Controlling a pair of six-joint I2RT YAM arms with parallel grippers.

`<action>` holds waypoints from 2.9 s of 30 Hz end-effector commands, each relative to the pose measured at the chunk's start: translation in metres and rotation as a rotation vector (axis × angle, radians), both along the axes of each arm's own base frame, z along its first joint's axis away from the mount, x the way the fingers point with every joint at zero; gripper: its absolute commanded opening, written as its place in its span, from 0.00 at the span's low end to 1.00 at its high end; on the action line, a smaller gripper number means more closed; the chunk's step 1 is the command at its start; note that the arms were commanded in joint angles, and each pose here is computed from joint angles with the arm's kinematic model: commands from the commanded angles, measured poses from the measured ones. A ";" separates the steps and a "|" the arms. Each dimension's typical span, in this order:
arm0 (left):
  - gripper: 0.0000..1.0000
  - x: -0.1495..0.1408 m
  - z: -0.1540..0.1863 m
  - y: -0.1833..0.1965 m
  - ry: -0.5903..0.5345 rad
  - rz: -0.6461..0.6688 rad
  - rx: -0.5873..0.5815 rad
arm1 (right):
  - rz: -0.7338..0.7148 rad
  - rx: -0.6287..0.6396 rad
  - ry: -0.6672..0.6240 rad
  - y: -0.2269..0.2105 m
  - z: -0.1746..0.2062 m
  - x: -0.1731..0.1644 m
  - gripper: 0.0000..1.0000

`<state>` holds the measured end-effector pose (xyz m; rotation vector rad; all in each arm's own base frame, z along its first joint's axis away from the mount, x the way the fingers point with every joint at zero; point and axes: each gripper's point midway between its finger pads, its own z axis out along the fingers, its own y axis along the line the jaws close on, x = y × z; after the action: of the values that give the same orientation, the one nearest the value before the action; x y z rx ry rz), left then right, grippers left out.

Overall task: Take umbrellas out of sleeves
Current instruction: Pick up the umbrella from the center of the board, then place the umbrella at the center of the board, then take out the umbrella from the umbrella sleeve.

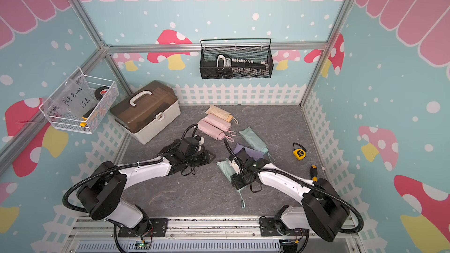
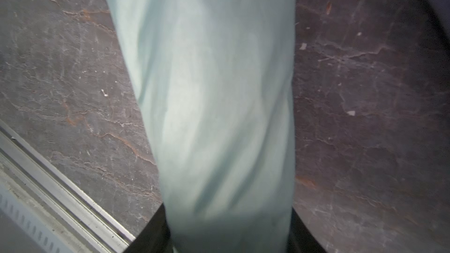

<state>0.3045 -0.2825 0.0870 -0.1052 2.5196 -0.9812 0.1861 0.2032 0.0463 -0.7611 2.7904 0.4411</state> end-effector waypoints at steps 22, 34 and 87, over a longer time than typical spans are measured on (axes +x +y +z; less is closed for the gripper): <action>0.13 -0.009 -0.021 -0.032 0.085 -0.032 -0.119 | -0.011 0.082 -0.044 0.033 0.004 0.028 0.52; 0.00 -0.008 -0.020 -0.026 0.066 -0.034 -0.071 | -0.015 0.034 -0.061 0.022 0.002 0.027 0.70; 0.36 -0.008 -0.022 0.014 0.030 -0.013 0.059 | -0.169 -0.059 0.001 -0.019 -0.025 -0.065 0.00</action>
<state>0.2997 -0.2697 0.0664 -0.0930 2.5809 -0.8989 0.1221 0.2000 0.0211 -0.5626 2.8395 0.4189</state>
